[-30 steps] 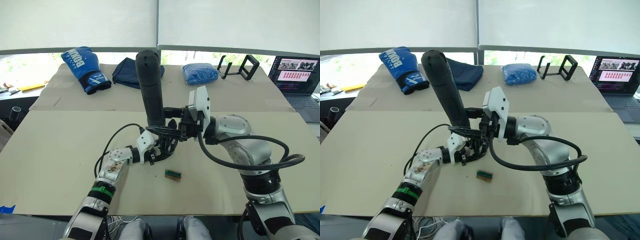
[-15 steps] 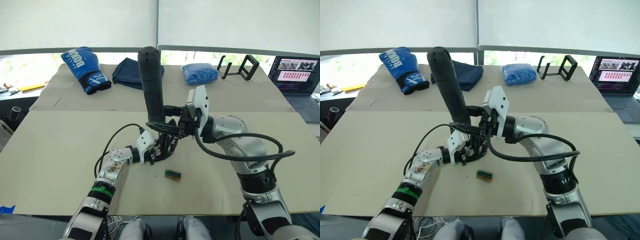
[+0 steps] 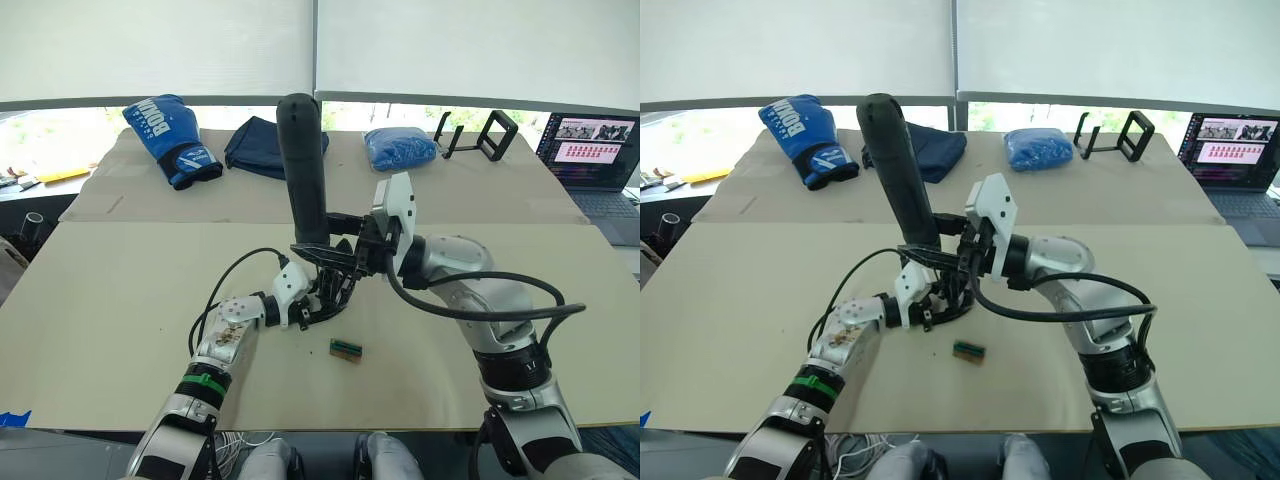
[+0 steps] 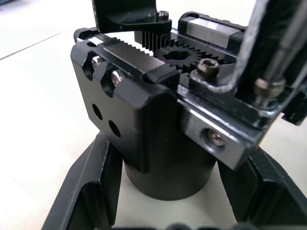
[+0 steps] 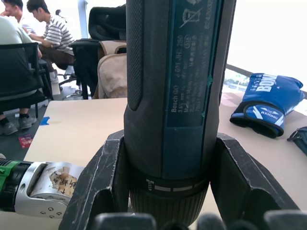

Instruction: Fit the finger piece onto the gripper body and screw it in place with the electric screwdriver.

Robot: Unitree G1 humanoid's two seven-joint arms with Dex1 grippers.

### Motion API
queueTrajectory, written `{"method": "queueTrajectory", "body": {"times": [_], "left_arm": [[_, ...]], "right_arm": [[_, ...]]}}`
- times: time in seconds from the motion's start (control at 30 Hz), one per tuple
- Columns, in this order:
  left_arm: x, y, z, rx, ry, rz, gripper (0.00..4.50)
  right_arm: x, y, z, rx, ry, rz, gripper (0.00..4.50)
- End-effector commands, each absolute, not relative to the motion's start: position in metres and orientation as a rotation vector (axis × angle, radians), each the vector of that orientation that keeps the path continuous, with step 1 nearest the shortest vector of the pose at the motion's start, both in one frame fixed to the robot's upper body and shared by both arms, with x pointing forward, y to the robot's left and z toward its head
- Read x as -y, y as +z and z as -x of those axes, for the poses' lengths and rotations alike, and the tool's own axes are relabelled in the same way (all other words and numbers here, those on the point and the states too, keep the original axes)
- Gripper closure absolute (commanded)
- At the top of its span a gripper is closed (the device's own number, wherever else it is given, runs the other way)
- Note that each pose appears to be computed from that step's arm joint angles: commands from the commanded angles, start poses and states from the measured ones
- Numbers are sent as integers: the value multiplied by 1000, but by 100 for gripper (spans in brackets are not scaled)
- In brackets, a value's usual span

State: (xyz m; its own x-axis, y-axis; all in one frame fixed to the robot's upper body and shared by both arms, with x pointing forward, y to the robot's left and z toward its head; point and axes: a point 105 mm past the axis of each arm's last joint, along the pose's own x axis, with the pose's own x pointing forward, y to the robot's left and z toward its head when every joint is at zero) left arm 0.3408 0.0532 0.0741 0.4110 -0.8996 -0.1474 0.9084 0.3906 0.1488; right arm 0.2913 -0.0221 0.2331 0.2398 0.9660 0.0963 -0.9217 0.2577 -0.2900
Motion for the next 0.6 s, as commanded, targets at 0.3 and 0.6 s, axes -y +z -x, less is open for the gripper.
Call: {"method": "queueTrajectory", "body": {"times": [0.3, 0.6], "left_arm": [[-51, 61, -334, -104, -1175, -205, 219], [-50, 61, -333, -106, -1179, -202, 219]], "right_arm": [[22, 197, -297, 182, 1279, 185, 257], [21, 191, -306, 139, 1240, 183, 257]]}}
